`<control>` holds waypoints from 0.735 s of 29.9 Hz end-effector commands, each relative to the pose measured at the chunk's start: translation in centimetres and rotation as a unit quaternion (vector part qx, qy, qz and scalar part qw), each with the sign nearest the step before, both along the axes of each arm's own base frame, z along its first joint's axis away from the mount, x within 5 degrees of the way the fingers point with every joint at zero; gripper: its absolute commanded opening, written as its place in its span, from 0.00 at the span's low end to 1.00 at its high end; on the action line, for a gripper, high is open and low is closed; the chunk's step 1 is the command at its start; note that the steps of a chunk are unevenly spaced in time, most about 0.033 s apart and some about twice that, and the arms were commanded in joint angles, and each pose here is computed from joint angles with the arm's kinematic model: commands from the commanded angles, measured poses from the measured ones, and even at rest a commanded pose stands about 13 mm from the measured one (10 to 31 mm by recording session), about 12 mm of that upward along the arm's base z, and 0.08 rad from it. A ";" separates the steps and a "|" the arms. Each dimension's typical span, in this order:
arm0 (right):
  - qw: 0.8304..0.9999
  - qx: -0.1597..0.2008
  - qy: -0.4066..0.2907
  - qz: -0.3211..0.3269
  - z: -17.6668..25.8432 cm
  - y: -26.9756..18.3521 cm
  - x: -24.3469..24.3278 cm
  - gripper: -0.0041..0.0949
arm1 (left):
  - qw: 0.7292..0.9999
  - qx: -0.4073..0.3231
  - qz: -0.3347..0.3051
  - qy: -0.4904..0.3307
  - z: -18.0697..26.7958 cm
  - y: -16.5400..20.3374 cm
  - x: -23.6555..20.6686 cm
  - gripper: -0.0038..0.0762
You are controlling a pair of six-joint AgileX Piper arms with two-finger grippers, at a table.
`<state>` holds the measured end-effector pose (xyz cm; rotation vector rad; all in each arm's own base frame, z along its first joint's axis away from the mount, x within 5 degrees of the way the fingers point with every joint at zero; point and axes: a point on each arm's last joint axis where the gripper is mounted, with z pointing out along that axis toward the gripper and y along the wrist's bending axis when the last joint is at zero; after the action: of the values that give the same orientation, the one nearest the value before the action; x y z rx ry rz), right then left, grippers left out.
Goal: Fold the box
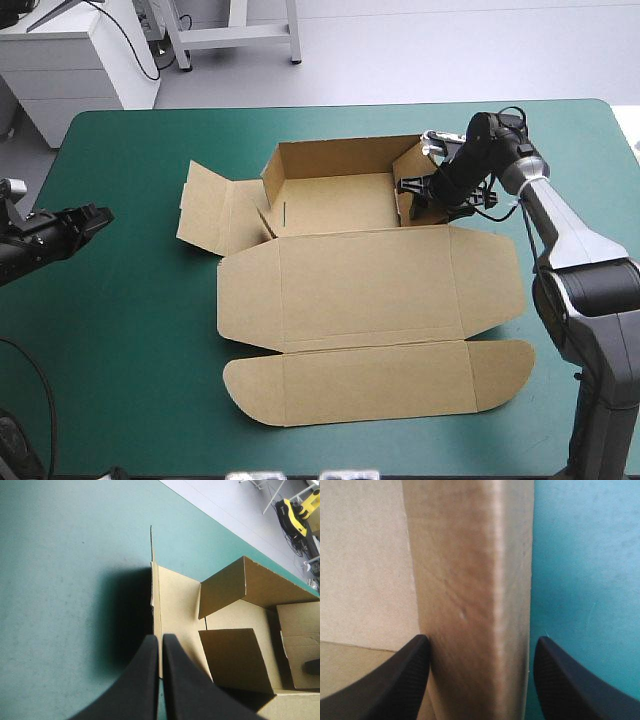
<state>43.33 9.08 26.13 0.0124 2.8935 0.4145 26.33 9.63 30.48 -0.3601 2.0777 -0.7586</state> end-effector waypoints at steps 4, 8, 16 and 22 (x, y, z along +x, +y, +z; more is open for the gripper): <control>0.999 0.006 -0.030 0.026 2.3 0.2 -0.5 0.25 | 0.999 -0.015 0.009 -0.039 2.0 -0.3 -0.1 0.06; 0.999 0.004 -0.034 0.041 3.3 0.2 -0.6 0.03 | 0.999 -0.015 0.009 -0.039 2.0 -0.3 -0.1 0.06; 0.994 -0.006 -0.103 0.043 7.9 -0.2 -1.3 0.03 | 0.999 -0.009 0.007 -0.038 1.9 -0.3 -0.1 0.06; 0.986 -0.024 -0.158 0.051 12.0 -1.0 -3.6 0.03 | 0.999 0.006 0.011 -0.046 1.9 -0.1 0.0 0.06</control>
<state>42.38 8.53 32.17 -0.1605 2.7434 0.2898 26.37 9.72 30.47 -0.3461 2.0766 -0.7349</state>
